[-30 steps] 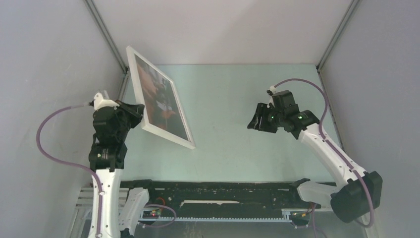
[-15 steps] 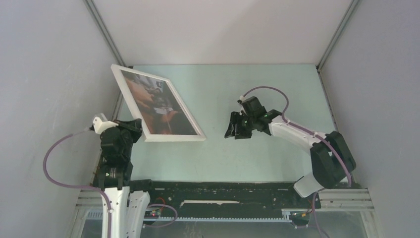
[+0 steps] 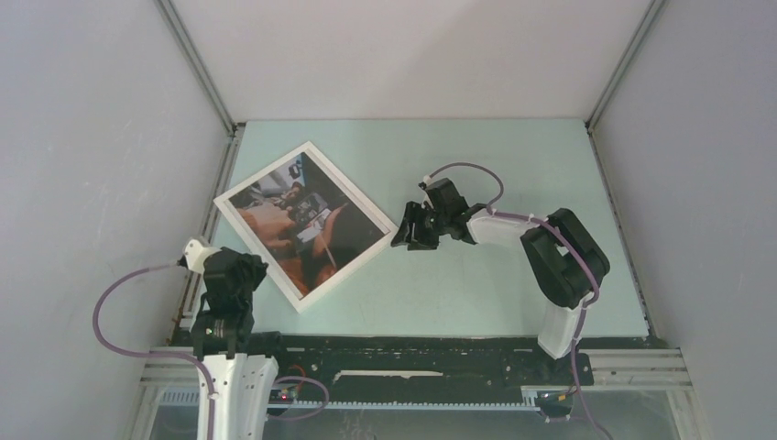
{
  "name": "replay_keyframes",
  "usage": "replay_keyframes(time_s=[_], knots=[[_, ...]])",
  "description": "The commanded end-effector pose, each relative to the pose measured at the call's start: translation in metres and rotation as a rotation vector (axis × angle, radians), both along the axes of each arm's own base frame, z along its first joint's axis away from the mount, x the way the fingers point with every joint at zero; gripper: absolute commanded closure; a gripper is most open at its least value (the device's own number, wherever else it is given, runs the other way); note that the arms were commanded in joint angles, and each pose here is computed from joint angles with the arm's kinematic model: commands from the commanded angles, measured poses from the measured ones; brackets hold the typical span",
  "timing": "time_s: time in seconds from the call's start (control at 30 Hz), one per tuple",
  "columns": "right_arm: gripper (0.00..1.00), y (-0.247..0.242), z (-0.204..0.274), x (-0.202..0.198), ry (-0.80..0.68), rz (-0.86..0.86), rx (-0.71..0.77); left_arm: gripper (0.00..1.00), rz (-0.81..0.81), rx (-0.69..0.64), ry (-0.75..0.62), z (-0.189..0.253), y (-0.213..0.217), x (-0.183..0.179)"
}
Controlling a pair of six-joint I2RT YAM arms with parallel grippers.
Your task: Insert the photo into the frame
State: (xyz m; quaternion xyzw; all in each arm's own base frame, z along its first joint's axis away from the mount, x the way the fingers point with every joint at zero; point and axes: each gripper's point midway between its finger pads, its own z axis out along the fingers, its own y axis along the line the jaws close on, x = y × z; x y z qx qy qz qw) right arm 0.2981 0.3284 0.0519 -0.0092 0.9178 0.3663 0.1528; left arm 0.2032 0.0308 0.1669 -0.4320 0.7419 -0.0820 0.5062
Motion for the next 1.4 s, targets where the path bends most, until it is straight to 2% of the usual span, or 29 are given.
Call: replay_keyframes(time_s=[0.0,0.17,0.23,0.3,0.4,0.5,0.57,0.63,0.77,0.9,1.07,1.27,1.37], knots=[[0.39,0.012,0.02,0.023,-0.116,-0.024,0.081,1.0,0.077,0.024,-0.004,0.0,0.013,-0.006],[0.39,0.004,0.031,0.019,-0.182,-0.036,0.154,1.0,0.035,0.029,-0.036,0.017,0.007,-0.004],[0.38,0.001,0.034,0.013,-0.201,-0.029,0.191,0.95,-0.035,0.024,-0.056,0.03,-0.003,-0.001],[0.37,-0.004,0.039,0.01,-0.226,-0.025,0.192,0.83,-0.111,0.019,-0.073,0.043,-0.014,0.004],[0.34,-0.021,0.055,0.004,-0.275,-0.05,0.117,0.63,-0.275,0.015,-0.123,0.068,-0.039,0.01],[0.19,-0.057,0.086,-0.011,-0.373,-0.093,-0.026,0.4,-0.501,0.023,-0.228,0.104,-0.074,0.012],[0.08,-0.084,0.117,-0.025,-0.46,-0.115,-0.087,0.28,-0.64,0.049,-0.327,0.135,-0.095,0.008],[0.02,-0.11,0.155,-0.043,-0.551,-0.135,-0.104,0.19,-0.777,0.09,-0.46,0.172,-0.115,0.0],[0.0,-0.153,0.237,-0.085,-0.745,-0.167,-0.053,0.01,-0.928,0.124,-0.632,0.227,-0.14,-0.015],[0.0,-0.193,0.302,-0.123,-0.903,-0.235,0.001,0.0,-0.975,0.172,-0.739,0.265,-0.152,-0.03],[0.01,-0.232,0.352,-0.157,-1.019,-0.311,0.028,0.0,-0.928,0.222,-0.856,0.301,-0.146,-0.049],[0.0,-0.261,0.376,-0.175,-1.1,-0.402,0.053,0.0,-0.865,0.265,-0.955,0.325,-0.135,-0.076],[0.0,-0.268,0.378,-0.176,-1.107,-0.438,0.054,0.0,-0.843,0.265,-0.959,0.323,-0.131,-0.079]])
